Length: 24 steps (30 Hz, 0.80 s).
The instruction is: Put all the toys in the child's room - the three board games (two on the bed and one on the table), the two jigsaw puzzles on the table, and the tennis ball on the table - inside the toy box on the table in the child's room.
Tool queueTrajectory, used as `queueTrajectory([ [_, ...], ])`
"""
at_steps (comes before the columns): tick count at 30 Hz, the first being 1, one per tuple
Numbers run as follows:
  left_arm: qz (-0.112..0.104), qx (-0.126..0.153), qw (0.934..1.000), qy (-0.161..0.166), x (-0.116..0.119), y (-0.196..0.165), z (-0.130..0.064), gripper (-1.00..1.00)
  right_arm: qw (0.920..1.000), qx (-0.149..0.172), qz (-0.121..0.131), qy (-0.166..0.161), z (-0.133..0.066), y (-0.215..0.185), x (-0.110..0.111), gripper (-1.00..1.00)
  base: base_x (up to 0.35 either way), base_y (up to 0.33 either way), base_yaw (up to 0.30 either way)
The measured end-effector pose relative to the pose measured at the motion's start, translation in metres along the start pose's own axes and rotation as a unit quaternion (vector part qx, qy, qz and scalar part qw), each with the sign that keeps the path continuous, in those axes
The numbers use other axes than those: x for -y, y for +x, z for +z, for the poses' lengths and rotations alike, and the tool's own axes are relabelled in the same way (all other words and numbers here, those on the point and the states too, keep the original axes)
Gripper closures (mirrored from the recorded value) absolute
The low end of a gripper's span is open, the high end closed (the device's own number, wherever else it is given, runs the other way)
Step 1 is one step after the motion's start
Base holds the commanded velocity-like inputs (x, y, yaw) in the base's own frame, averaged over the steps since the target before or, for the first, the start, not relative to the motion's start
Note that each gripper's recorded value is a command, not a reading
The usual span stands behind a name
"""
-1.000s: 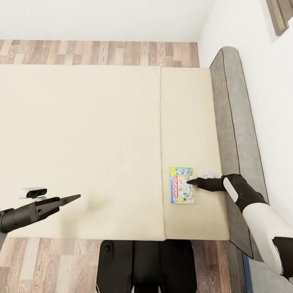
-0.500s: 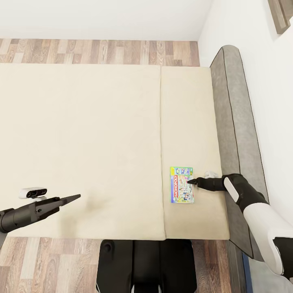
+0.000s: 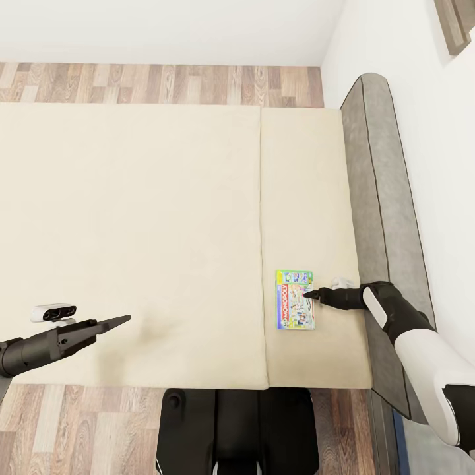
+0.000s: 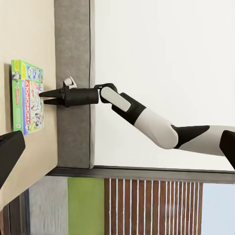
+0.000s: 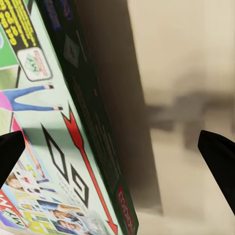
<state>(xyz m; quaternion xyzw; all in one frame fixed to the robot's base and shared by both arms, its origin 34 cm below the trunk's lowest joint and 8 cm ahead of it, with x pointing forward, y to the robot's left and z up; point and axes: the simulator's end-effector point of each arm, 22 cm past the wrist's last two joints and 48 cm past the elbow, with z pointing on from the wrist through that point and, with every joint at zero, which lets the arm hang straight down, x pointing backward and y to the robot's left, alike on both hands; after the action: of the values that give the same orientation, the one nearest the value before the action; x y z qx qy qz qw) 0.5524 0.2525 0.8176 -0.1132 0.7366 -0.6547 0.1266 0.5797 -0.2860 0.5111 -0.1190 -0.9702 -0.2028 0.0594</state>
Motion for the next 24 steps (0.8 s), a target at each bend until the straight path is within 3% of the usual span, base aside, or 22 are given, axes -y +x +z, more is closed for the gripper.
queueTrajectory([
  [24, 0.002, 0.0, 1.0, 0.0, 0.0012, -0.0004, 0.0, -1.0, 1.0, -0.001, -0.002, -0.001, -0.0001, 0.0002, -0.003, -1.0, 0.0, 0.0, 0.0],
])
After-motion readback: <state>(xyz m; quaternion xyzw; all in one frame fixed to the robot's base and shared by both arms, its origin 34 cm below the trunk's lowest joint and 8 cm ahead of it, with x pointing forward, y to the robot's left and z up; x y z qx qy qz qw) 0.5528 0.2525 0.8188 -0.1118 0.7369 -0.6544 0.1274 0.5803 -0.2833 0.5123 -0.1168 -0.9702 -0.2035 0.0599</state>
